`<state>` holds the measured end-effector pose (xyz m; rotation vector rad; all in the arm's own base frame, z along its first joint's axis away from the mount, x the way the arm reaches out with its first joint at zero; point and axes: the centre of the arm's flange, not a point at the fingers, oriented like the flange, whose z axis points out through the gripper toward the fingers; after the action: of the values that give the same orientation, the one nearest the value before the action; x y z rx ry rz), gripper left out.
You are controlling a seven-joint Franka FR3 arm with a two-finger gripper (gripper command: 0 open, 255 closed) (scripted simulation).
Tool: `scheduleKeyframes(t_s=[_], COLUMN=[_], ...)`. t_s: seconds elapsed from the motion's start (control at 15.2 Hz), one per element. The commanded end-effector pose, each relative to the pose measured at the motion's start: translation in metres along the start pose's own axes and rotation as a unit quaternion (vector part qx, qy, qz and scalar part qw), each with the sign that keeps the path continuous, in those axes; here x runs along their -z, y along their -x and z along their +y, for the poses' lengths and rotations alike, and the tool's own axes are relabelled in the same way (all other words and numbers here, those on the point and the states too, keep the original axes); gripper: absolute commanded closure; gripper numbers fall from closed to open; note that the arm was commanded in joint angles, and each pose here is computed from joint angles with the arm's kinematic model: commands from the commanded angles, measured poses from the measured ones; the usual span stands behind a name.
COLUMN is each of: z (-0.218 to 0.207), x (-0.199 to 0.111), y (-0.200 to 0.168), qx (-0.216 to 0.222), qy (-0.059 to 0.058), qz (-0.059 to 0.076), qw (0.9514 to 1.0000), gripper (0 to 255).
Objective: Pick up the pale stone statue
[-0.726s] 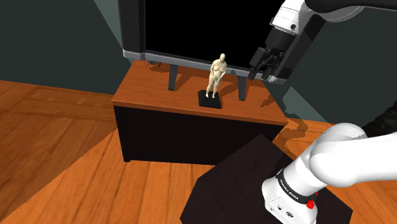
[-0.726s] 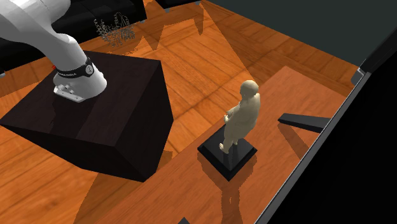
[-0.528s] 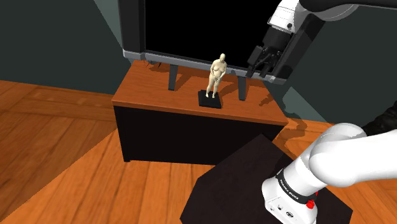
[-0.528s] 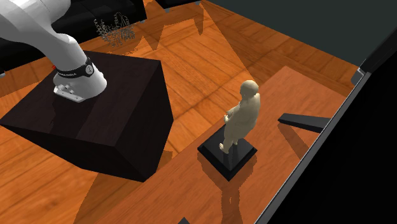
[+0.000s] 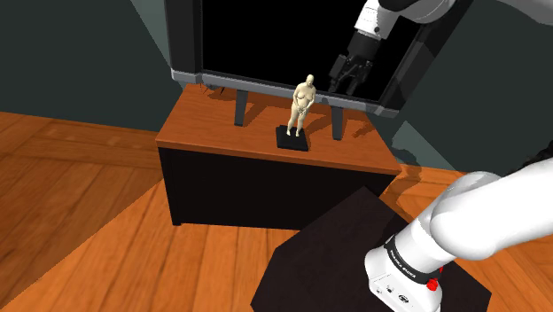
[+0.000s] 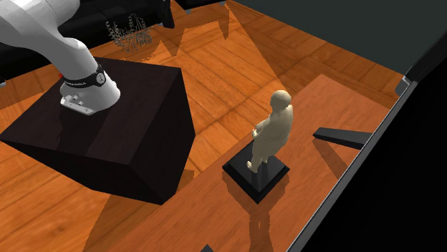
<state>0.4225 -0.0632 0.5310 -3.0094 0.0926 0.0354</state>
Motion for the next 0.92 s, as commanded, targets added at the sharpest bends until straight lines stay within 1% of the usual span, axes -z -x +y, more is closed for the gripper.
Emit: scheduleKeyframes(t_s=[0.0,0.86], z=[0.013,0.086], x=[-0.003,-0.009], y=[-0.026,-0.178], qx=[0.002,0.010], qy=[0.003,0.017], qz=[0.000,0.002], qw=[1.0000,0.9998], gripper=[0,0])
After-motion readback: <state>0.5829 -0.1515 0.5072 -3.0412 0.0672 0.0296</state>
